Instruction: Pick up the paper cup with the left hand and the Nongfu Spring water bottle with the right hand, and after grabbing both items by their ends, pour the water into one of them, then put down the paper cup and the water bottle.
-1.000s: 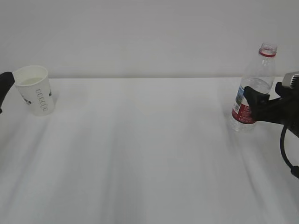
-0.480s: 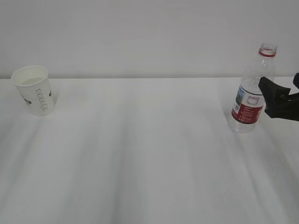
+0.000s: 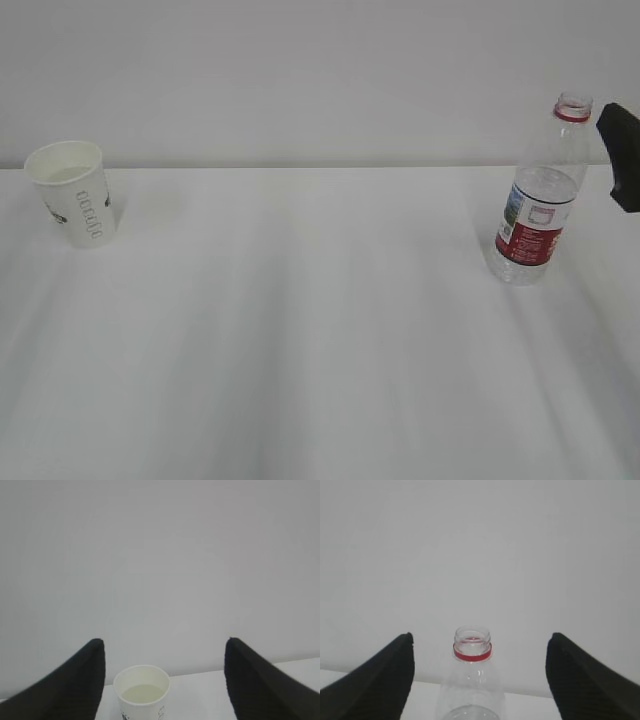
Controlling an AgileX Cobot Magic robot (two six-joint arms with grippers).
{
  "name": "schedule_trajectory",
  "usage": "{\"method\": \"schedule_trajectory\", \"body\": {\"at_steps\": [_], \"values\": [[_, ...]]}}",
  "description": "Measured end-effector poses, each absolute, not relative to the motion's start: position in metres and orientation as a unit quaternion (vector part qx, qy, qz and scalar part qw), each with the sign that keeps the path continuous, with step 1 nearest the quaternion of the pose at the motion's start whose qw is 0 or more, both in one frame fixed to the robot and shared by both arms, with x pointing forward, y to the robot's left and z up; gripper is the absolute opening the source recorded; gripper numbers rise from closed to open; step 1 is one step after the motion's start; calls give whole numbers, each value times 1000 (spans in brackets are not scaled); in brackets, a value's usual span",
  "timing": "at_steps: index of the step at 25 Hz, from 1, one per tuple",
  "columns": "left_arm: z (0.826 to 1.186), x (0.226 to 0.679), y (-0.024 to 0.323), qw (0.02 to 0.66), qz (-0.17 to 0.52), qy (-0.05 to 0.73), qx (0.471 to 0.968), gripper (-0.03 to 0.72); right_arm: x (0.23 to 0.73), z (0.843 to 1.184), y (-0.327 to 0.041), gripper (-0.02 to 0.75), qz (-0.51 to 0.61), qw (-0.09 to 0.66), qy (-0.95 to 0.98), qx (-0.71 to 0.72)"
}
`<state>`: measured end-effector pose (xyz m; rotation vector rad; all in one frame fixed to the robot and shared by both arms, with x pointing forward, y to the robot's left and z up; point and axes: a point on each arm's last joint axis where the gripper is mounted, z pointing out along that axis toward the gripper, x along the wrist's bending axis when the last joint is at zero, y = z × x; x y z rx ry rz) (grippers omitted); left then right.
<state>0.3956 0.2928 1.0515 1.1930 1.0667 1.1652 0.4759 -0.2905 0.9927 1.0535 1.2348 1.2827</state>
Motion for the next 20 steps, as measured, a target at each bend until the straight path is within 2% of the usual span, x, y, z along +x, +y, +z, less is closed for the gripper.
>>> {"method": "schedule_trajectory", "body": {"at_steps": [7, 13, 20], "values": [[1068, 372, 298, 531, 496, 481, 490, 543, 462, 1014, -290, 608, 535, 522, 511, 425], [1105, 359, 303, 517, 508, 496, 479, 543, 449, 1027, -290, 596, 529, 526, 516, 422], [1133, 343, 307, 498, 507, 521, 473, 540, 427, 1047, -291, 591, 528, 540, 509, 412]]}}
